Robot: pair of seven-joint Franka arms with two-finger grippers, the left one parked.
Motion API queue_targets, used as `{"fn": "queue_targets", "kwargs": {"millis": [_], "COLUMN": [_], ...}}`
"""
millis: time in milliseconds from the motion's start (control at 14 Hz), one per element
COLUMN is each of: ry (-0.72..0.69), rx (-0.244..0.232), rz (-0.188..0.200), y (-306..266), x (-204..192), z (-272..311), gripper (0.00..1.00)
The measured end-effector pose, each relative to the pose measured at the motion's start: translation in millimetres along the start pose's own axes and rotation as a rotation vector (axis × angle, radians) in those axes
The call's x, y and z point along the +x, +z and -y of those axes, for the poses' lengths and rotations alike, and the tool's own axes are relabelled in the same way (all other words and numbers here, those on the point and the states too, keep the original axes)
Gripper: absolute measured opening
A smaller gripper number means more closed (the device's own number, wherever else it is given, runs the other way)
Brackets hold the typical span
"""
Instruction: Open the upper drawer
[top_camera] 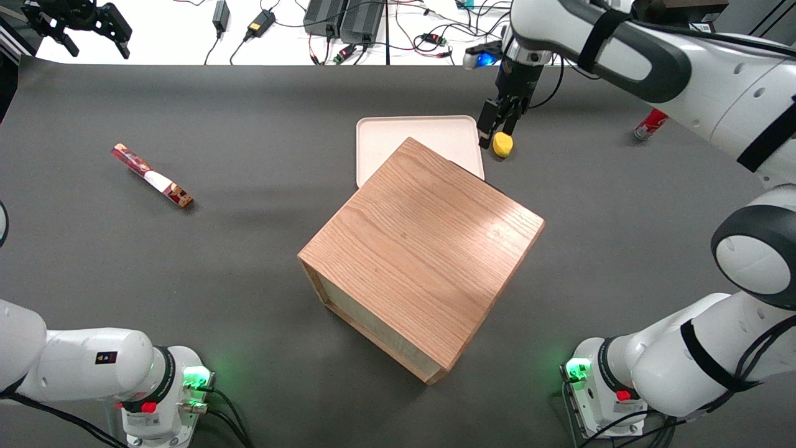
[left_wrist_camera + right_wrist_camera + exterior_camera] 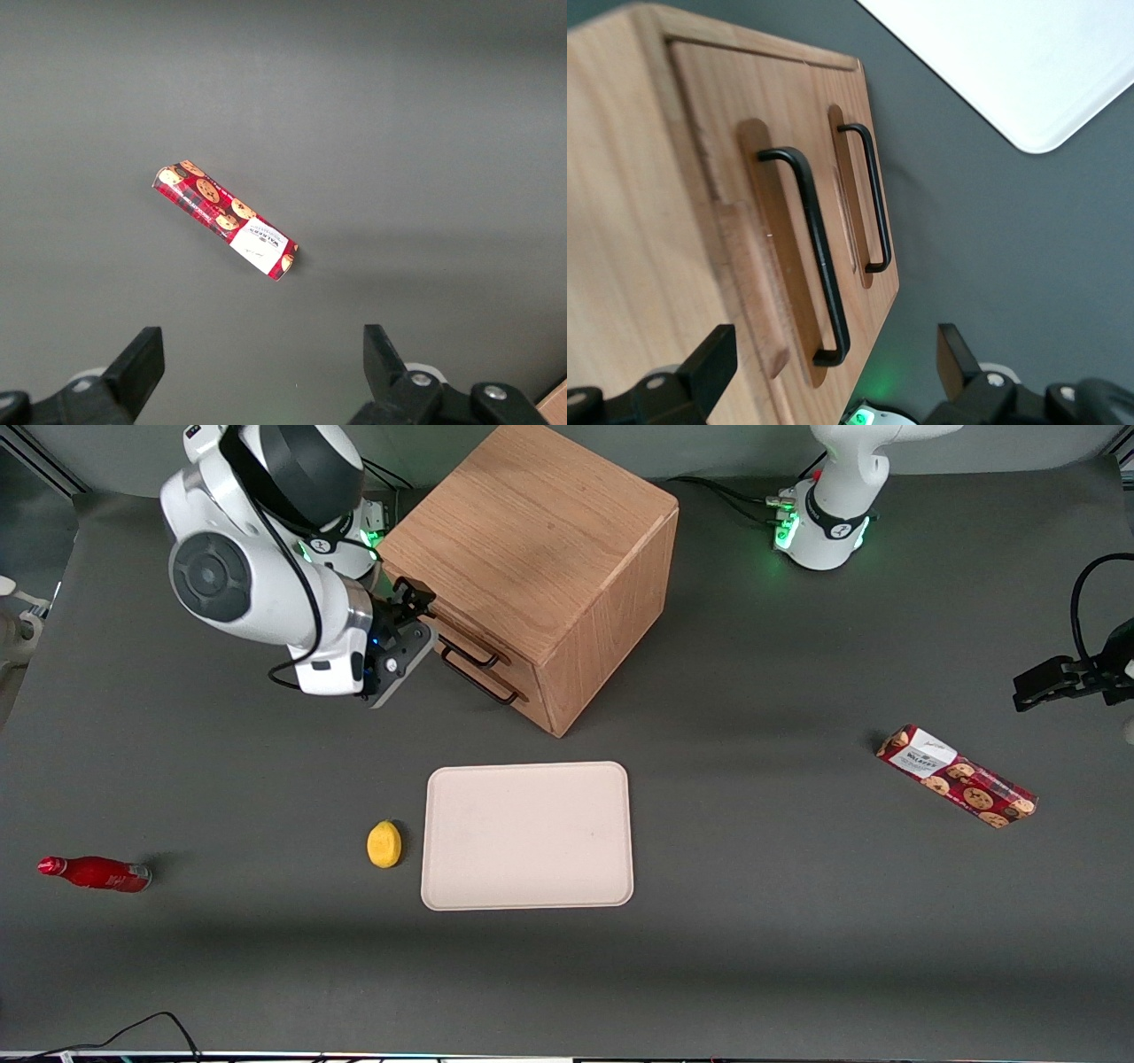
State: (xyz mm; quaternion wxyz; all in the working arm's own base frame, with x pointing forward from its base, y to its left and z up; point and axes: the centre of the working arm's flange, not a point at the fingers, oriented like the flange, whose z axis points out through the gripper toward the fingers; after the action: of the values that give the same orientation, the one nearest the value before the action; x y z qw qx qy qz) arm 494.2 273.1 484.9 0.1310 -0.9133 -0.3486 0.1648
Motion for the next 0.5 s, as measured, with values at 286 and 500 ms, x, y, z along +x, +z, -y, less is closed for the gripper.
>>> {"fn": "queue_targets", "kwargs": {"millis": [286, 500], "ry": [0.024, 0.031], "rx": [0.015, 0.016], "rz": [0.062, 0.074], "y": [35.2, 46.7], "x": [8.9, 14.3], "z": [-13.7, -19.2], "gripper": [1.00, 1.00]}}
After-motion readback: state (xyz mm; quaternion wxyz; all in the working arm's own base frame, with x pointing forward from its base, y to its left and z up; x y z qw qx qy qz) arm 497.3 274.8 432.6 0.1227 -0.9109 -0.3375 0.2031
